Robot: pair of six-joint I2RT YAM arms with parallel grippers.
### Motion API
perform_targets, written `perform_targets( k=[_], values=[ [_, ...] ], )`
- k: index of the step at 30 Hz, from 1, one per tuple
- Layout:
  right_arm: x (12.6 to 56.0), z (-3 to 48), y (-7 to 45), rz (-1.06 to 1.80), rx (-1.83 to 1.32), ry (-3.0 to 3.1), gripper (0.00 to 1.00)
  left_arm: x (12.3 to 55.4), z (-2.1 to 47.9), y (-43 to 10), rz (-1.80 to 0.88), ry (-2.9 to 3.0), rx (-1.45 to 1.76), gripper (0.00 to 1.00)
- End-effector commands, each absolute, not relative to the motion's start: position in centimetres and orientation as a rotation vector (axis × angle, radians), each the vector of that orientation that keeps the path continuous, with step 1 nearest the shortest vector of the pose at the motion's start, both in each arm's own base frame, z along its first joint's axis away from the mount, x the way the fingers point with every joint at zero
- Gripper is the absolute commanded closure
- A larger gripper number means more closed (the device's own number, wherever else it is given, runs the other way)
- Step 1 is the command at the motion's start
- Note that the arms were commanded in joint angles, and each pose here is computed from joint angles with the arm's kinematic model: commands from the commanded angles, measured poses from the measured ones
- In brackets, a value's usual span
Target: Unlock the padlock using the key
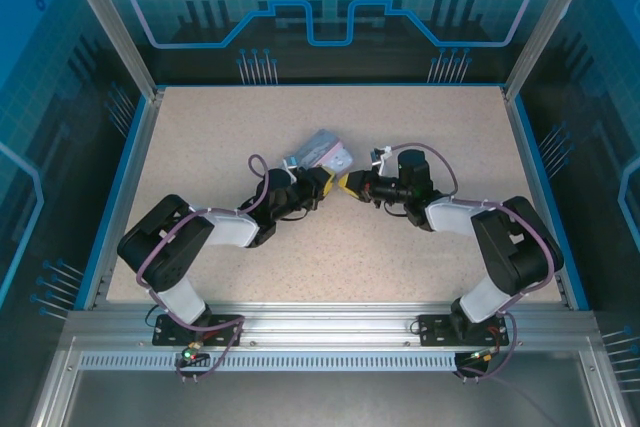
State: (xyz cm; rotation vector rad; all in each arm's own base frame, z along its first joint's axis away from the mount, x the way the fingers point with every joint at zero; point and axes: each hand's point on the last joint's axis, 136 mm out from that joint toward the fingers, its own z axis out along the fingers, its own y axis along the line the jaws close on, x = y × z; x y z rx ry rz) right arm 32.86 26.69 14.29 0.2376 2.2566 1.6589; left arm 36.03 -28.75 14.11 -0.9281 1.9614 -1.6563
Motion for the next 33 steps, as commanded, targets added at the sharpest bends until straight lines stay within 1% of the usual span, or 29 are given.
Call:
perform_targets(
  k=[1, 7, 15, 33],
  values=[
    [32.6, 16.0, 27.4, 1.659, 0.139, 2.180, 1.00, 31.7, 17.3, -32.6, -1.915, 2.031, -0.721, 1.00],
    [33.4, 14.8, 26.5, 1.639, 0.204, 2.185, 1.00, 31.5, 16.8, -32.3, -1.927, 2.034, -0.740, 1.00],
    [34.2, 15.5, 26.1, 1.647, 0.217, 2.166, 1.00, 31.3, 16.1, -32.0, -1.916, 2.043, -0.754, 1.00],
    [35.1, 15.1, 24.5, 1.624, 0.295, 2.163, 1.00, 31.4, 16.1, -32.0, -1.909, 2.048, -0.754, 1.00]
  ],
)
